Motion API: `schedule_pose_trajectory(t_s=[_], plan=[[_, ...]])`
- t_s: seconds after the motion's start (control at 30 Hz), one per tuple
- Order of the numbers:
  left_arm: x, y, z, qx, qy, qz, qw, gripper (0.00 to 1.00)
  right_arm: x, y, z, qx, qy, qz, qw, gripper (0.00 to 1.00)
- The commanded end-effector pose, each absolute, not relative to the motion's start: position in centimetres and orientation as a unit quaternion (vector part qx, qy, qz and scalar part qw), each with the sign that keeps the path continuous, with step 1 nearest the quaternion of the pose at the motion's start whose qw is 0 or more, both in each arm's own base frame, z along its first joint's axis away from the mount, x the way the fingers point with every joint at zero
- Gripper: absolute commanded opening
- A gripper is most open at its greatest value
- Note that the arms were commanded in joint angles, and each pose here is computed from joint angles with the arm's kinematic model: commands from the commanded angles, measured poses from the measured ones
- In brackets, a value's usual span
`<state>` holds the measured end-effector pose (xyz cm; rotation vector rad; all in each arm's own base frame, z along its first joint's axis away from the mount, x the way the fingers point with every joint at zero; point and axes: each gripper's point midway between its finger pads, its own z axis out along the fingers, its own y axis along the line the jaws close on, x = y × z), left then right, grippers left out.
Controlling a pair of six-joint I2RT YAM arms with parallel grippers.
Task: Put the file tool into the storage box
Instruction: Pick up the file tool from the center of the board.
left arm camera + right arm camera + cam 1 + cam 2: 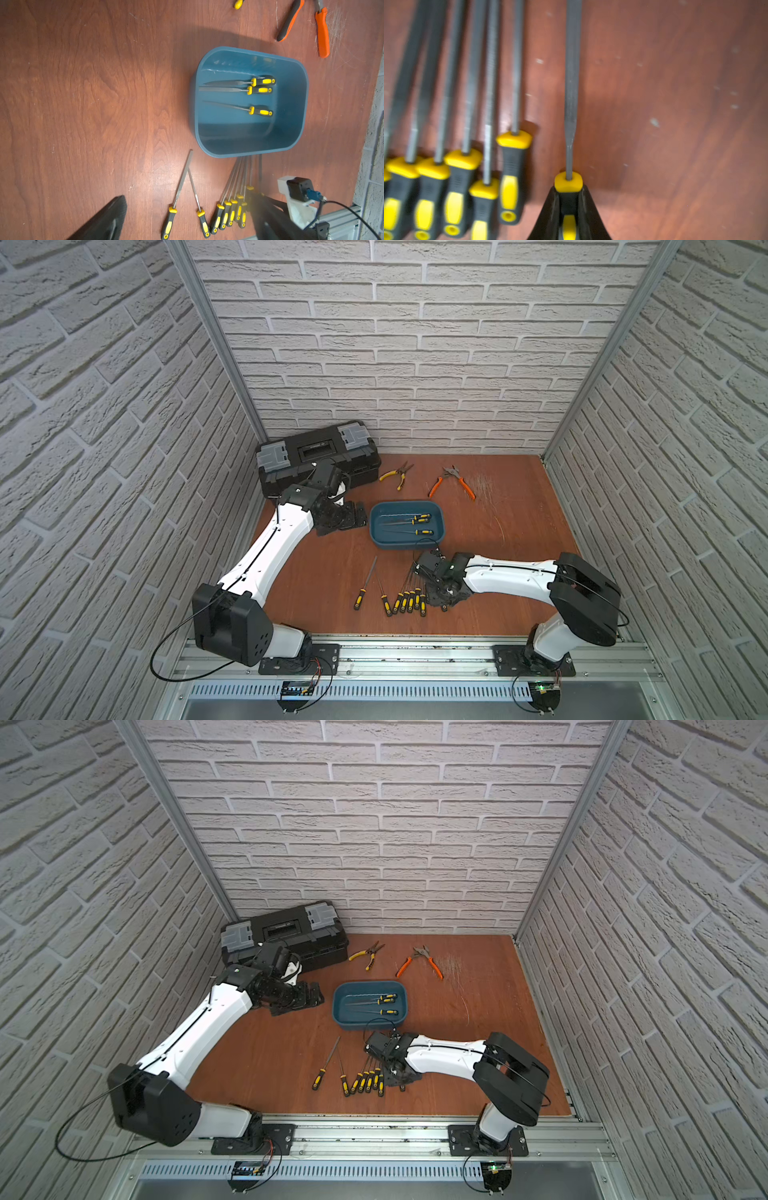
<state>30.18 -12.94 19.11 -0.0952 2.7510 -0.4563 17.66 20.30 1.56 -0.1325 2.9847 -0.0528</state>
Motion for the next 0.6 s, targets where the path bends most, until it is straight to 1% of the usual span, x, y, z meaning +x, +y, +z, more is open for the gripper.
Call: schedule_pose_trajectory(t_s=[0.0, 0.17, 0.33, 0.47, 0.57], plan=[[30.0, -12.7, 20.6, -0.035, 0.967, -0.16, 0.195, 0.98, 17.1, 17.9, 2.6, -0.034, 0.994, -0.046, 0.093, 0.08], [30.6, -13.3, 21.8, -0.024, 0.965, -0.164, 0.206, 0.98, 16.4, 15.8, 3.2, -0.019, 0.993, -0.062, 0.101, 0.08], [31.2, -14.9, 23.2, 0.006, 0.961, -0.17, 0.217, 0.98, 17.0, 13.9, 5.6, -0.003, 0.989, -0.073, 0.127, 0.08], [32.2, -15.9, 24.0, 0.016, 0.957, -0.178, 0.229, 0.98, 18.4, 12.5, 8.1, 0.009, 0.986, -0.058, 0.156, 0.09], [33.3, -15.2, 24.2, -0.01, 0.952, -0.181, 0.246, 0.98, 19.9, 12.4, 10.1, -0.008, 0.983, -0.022, 0.182, 0.1]])
